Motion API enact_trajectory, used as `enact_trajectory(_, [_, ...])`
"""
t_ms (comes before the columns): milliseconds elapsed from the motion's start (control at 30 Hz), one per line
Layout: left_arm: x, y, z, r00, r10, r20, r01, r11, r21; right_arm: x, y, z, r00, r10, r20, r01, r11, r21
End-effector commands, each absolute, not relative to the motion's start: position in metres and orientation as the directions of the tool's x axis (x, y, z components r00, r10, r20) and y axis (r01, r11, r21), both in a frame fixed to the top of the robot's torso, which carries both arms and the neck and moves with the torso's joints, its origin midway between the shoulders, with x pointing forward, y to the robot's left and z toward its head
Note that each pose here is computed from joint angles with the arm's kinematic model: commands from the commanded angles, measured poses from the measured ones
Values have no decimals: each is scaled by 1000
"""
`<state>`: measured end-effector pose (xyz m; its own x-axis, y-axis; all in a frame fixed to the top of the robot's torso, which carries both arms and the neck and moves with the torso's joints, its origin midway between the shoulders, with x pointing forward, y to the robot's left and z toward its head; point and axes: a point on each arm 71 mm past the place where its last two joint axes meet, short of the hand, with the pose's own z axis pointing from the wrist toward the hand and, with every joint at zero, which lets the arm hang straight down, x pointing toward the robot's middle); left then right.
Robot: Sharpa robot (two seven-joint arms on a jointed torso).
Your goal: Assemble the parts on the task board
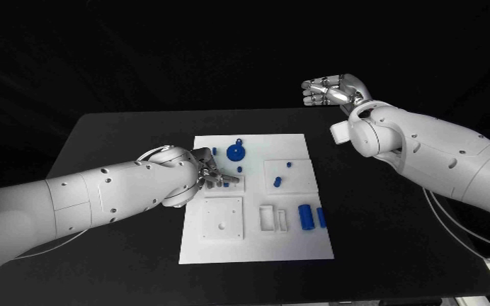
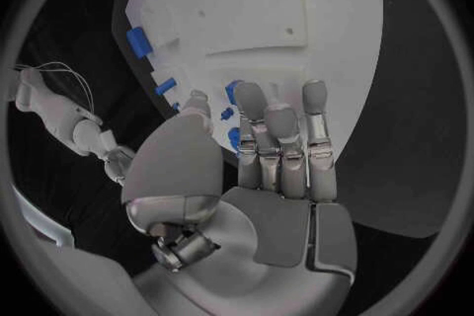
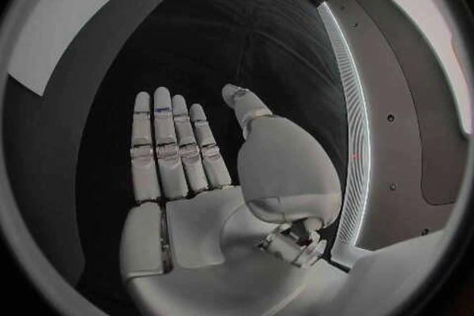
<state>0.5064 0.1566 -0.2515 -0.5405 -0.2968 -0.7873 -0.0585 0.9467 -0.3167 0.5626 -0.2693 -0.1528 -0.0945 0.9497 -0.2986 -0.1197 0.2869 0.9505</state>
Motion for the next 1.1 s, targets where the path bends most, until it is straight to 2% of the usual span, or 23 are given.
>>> enact_trajectory(33, [506, 157, -249, -534, -364, -763, -81, 921, -382, 562, -269, -153, -102, 950, -296, -126, 283, 951])
enact_trajectory(200, [508, 163, -239, -539, -435, -721, -119, 887, -446, 563, -270, -153, -98, 950, -297, -125, 284, 951])
enact_trajectory(367, [518, 171, -215, -523, -504, -687, -135, 845, -517, 563, -272, -154, -95, 950, -298, -123, 286, 950])
enact_trajectory(533, [531, 180, -188, -490, -528, -694, -129, 831, -541, 563, -273, -154, -93, 950, -298, -122, 286, 950])
enact_trajectory(733, [551, 191, -168, -478, -514, -712, -144, 845, -514, 563, -271, -154, -95, 950, -297, -121, 285, 951])
enact_trajectory(1100, [583, 198, -158, -493, -403, -771, -141, 911, -387, 564, -268, -154, -100, 950, -295, -121, 282, 952])
